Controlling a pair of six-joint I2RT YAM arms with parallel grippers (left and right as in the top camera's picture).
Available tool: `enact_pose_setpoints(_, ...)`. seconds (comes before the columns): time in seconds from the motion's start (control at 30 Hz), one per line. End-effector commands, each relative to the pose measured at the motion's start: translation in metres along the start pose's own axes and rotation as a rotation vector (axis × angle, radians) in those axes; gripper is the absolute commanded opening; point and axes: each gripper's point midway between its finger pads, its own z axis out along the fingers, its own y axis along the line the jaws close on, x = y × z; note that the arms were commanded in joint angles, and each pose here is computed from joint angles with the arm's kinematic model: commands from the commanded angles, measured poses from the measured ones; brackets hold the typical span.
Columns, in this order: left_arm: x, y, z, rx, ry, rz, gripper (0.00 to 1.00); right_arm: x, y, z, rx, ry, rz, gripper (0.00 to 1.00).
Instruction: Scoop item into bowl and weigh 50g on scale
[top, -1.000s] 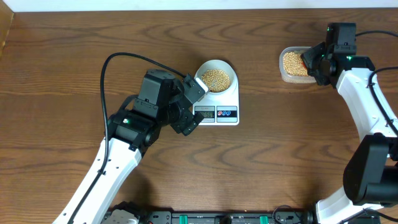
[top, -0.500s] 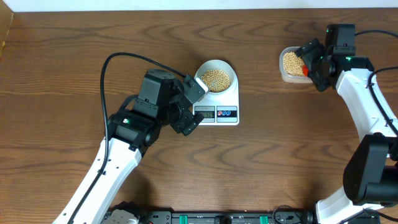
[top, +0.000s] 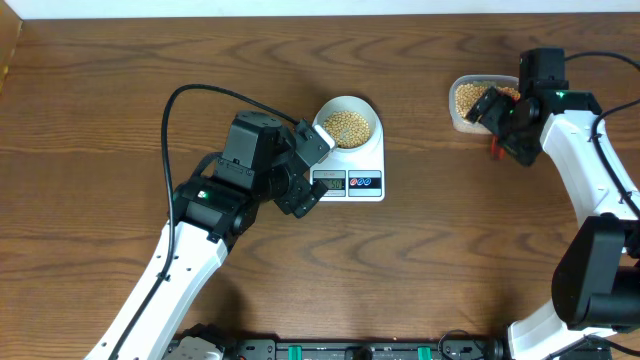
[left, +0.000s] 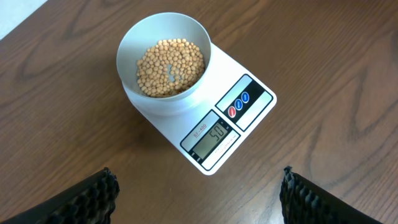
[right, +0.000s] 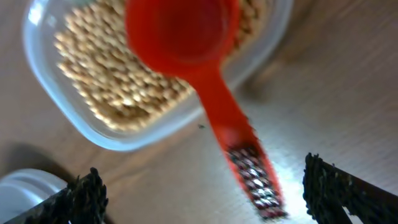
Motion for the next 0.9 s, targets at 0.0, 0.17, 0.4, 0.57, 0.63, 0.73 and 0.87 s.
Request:
enact_pose_setpoints(0.0, -0.002, -0.001, -0.001, 0.008, -0.009, 0.009, 0.86, -0.002, -0.007, -0.007, 0.049, -0.033, -0.085, 0.99)
enact_pose_setpoints(0.17, -0.002, -0.001, -0.001, 0.009, -0.008, 0.009, 0.86, -0.008, -0.011, -0.008, 0.075, -0.059, -0.147, 0.99)
enact_pose_setpoints(0.4, -0.002, -0.001, -0.001, 0.008, -0.009, 0.009, 0.86, -0.016, 0.003, -0.018, 0.038, -0.072, -0.383, 0.99)
enact_pose_setpoints(0.57, -0.001, -0.001, -0.001, 0.009, -0.008, 0.009, 0.86, -0.017, 0.009, -0.032, 0.029, -0.058, -0.57, 0.99)
enact_pose_setpoints(0.63, -0.001, -0.001, -0.001, 0.009, -0.008, 0.008, 0.86, -0.018, 0.01, -0.037, 0.033, -0.053, -0.621, 0.99)
enact_pose_setpoints(0.73, -0.001, -0.001, -0.001, 0.009, -0.008, 0.009, 0.86, -0.021, 0.012, -0.047, 0.034, -0.053, -0.645, 0.99)
enact_pose_setpoints(0.87, -0.001, -0.001, -0.001, 0.009, -0.008, 0.008, 0.86, -0.029, 0.019, -0.065, 0.032, -0.07, -0.669, 0.99)
